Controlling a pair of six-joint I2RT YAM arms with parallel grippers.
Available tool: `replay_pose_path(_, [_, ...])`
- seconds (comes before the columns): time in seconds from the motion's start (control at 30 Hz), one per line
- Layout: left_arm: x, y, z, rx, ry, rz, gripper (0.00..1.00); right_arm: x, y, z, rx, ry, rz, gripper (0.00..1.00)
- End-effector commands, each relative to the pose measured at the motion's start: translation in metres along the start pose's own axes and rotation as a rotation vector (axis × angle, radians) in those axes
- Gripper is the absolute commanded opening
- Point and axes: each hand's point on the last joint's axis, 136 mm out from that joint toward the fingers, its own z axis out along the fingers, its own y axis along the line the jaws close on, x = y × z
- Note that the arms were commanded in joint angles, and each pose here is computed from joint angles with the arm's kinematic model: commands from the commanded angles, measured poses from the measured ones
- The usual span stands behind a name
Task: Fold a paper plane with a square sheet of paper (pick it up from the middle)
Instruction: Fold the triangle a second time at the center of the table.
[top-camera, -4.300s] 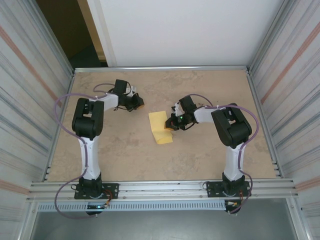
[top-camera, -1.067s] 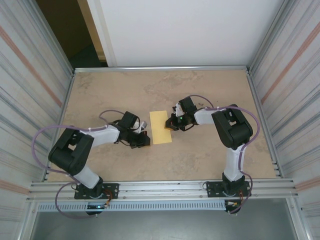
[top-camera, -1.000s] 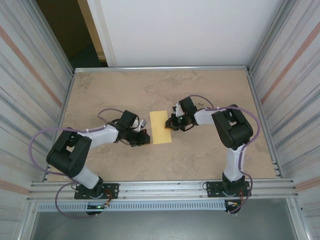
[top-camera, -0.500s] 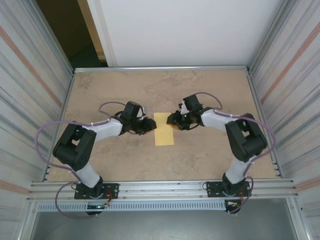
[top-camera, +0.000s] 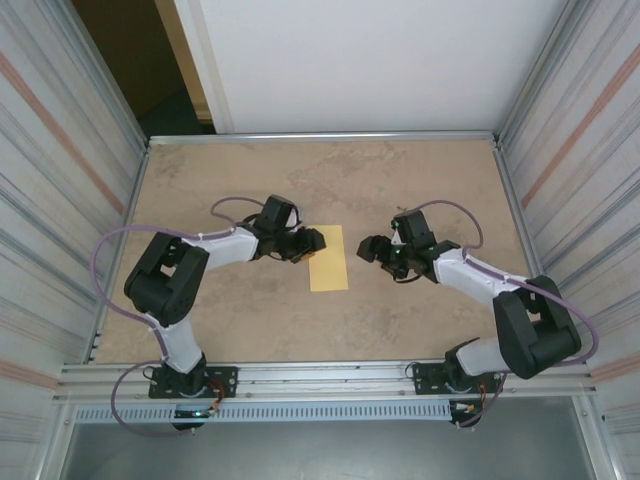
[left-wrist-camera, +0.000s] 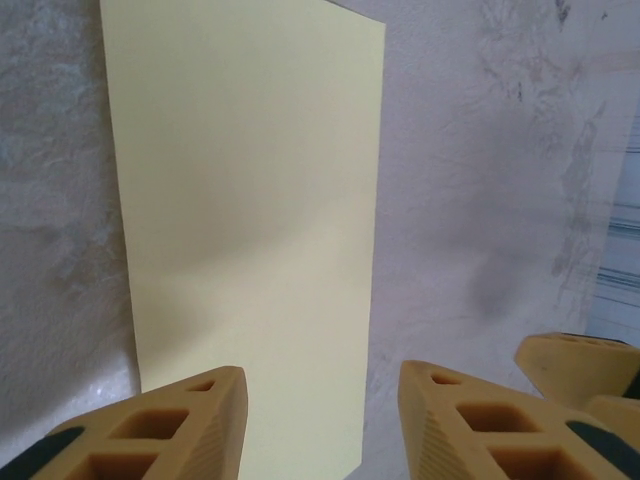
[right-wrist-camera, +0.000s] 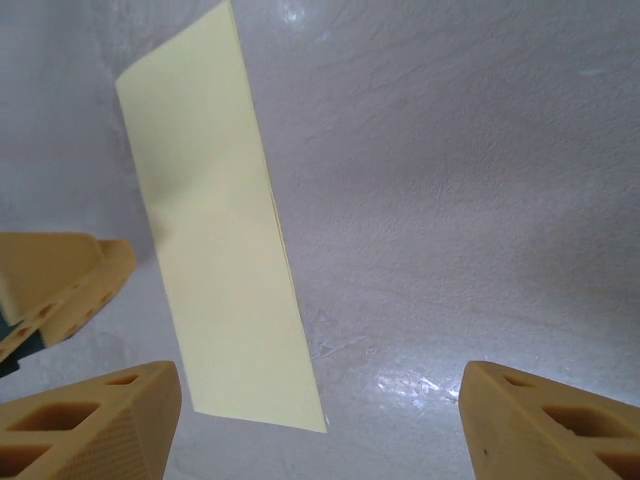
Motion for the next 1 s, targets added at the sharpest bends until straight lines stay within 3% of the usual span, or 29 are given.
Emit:
replay_pose_path(0.0, [-0.001, 0.000, 0.005, -0.017, 0.018, -0.005, 0.46, -0.001, 0.004, -0.006, -0.036, -0.030, 0.040, 0.74])
replay_pose_path(0.4, [-0.009, 0.014, 0.021, -0.055, 0.051, -0.010, 0.46, 0.022, 0.014, 0.006, -0.036, 0.074, 0.029, 0.71])
replay_pose_path(0.57, [0.002, 0.031, 0.023, -0.112, 0.085, -0.048, 0.45, 0.038, 0.027, 0.014, -0.092, 0.182, 0.051, 0.68])
replay_pose_path(0.7, [0.008, 0.047, 0.023, -0.172, 0.095, -0.104, 0.44, 0.052, 0.035, 0.025, -0.100, 0.269, 0.069, 0.62])
replay_pose_path(0.97, [0.016, 0.060, 0.026, -0.216, 0.138, -0.158, 0.43, 0.068, 0.031, 0.043, -0.040, 0.323, 0.073, 0.52])
